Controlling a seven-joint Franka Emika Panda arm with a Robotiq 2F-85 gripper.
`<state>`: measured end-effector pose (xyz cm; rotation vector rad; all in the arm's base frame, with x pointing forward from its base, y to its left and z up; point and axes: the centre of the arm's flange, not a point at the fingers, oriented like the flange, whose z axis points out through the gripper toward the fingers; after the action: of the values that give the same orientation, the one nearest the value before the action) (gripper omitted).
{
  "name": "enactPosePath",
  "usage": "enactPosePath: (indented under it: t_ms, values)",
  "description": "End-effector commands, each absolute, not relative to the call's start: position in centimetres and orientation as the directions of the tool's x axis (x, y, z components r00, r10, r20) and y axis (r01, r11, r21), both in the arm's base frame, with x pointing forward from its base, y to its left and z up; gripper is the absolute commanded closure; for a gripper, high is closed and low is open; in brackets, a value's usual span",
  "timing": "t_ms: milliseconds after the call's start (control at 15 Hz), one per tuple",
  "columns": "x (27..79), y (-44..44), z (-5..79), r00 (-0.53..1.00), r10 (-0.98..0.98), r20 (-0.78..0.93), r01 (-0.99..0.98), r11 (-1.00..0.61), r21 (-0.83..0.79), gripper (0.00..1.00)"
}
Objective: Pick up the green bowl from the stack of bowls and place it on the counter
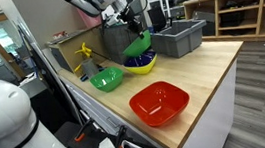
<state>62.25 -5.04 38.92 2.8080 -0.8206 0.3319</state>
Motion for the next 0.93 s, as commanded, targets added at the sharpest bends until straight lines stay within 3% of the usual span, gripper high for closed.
enactPosePath:
  t_ms: [0, 867]
  values:
    - [61.6, -4.7, 43.4, 0.803, -0.506, 0.314, -0.554, -0.829, 0.079, 0.99]
    - [56.1, -17.0, 48.8, 0.623, -0.716, 0.314, -0.762, -0.647, 0.038, 0.99]
